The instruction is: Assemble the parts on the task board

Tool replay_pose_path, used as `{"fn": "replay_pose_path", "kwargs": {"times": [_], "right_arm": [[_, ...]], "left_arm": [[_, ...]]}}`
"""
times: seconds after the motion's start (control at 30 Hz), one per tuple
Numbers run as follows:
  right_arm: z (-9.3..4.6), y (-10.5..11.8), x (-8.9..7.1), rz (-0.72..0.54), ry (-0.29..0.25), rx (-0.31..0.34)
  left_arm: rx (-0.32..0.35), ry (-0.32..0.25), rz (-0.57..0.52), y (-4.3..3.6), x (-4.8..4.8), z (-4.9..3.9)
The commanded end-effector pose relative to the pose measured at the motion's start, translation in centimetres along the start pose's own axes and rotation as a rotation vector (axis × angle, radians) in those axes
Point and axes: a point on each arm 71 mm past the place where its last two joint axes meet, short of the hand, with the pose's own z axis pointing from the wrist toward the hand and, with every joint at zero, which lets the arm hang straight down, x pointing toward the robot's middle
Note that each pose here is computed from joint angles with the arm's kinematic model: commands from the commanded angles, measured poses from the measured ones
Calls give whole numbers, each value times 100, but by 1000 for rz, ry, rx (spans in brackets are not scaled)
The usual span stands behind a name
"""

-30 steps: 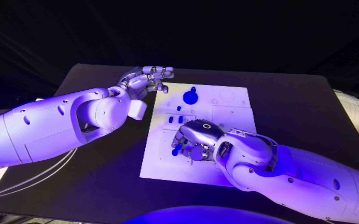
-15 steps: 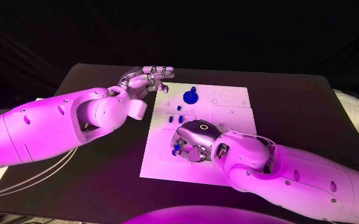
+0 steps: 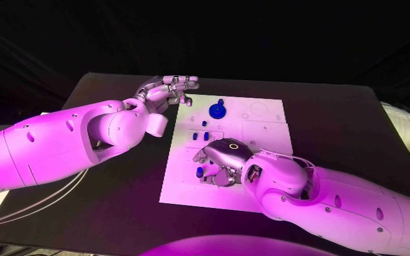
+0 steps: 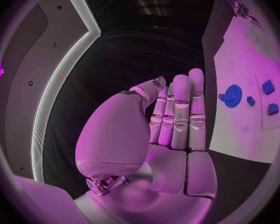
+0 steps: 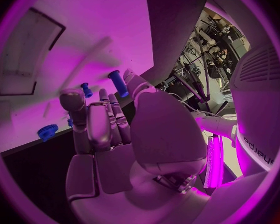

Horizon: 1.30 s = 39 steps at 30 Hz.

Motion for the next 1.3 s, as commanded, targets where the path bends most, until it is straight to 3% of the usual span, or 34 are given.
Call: {"fn": "replay_pose_path", "kwargs": {"times": [0.03,0.23,0.4,0.63,0.87,1.03,1.3], "right_arm": [[-15,3,-65,37,-90,-3],[-114,-29,-156,88,-175,-13],[-381,-229,-314,188,-198,67],[-874,-668,-466,320,-112,321],[-1227,-916,-413,325,-39,524],[-1337,-977,-336,295,15,623],[-1329,-985,-253,225,54,661]], "left_arm": [[3,19,-9,-4,24,3],[2,18,-9,-4,18,2],[1,18,-9,-5,9,-2],[-2,10,-6,0,-22,-24],[-8,8,3,14,-33,-25],[-13,9,12,33,-40,-18],[-14,11,14,45,-40,-17]]}}
